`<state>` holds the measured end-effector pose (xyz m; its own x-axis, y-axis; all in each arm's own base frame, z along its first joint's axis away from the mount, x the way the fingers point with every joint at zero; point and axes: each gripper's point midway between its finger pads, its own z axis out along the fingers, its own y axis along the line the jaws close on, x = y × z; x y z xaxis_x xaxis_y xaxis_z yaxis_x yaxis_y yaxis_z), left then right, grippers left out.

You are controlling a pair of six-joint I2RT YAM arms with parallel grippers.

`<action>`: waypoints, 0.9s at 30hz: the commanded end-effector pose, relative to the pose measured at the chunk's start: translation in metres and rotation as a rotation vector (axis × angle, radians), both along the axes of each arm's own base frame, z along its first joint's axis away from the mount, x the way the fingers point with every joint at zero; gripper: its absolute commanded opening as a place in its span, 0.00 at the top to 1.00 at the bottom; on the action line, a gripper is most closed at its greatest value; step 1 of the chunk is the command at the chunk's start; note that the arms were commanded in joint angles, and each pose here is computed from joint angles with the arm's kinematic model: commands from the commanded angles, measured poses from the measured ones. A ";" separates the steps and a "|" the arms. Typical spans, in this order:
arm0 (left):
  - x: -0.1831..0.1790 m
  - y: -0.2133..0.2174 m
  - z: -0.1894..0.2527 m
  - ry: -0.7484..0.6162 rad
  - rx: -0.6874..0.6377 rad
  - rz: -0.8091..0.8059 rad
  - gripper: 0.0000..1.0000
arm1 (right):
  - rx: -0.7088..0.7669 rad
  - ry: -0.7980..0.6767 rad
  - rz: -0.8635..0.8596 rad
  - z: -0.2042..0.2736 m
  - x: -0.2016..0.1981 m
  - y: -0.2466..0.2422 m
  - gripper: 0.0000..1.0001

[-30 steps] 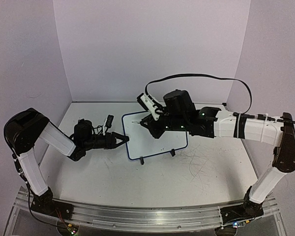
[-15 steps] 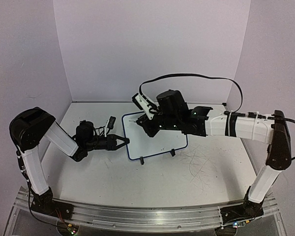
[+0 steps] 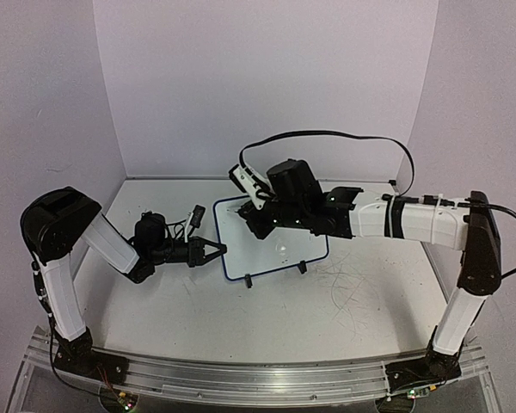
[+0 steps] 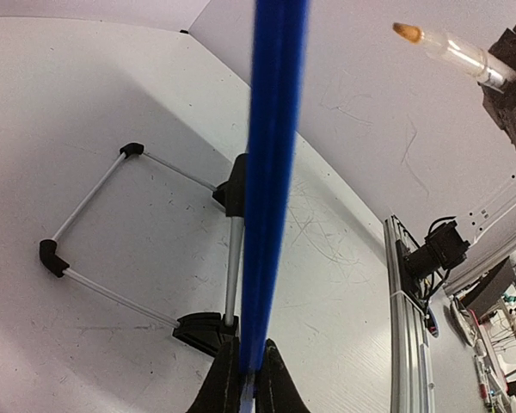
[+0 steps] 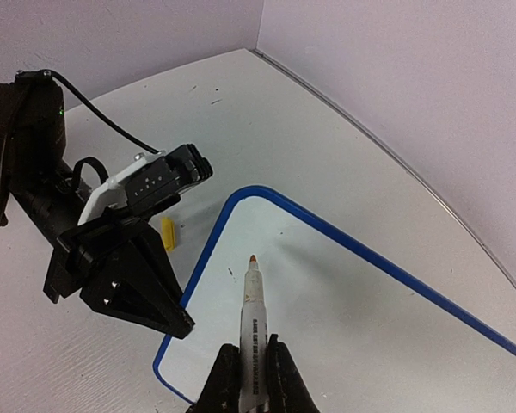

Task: Write a sentence on the whiteboard
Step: Hold the whiteboard at the center of the board.

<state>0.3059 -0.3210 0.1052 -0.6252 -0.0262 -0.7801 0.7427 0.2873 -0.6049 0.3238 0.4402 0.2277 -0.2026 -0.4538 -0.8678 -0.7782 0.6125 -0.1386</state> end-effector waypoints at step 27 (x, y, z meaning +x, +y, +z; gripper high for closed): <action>0.004 -0.001 0.008 -0.049 -0.008 0.002 1.00 | 0.034 -0.090 -0.054 0.016 0.016 0.012 1.00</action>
<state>0.3066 -0.3208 0.1048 -0.6042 -0.0194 -0.7966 0.7585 0.2923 -0.5825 0.3336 0.4451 0.2225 -0.1825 -0.4563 -0.8709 -0.7475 0.6398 -0.1786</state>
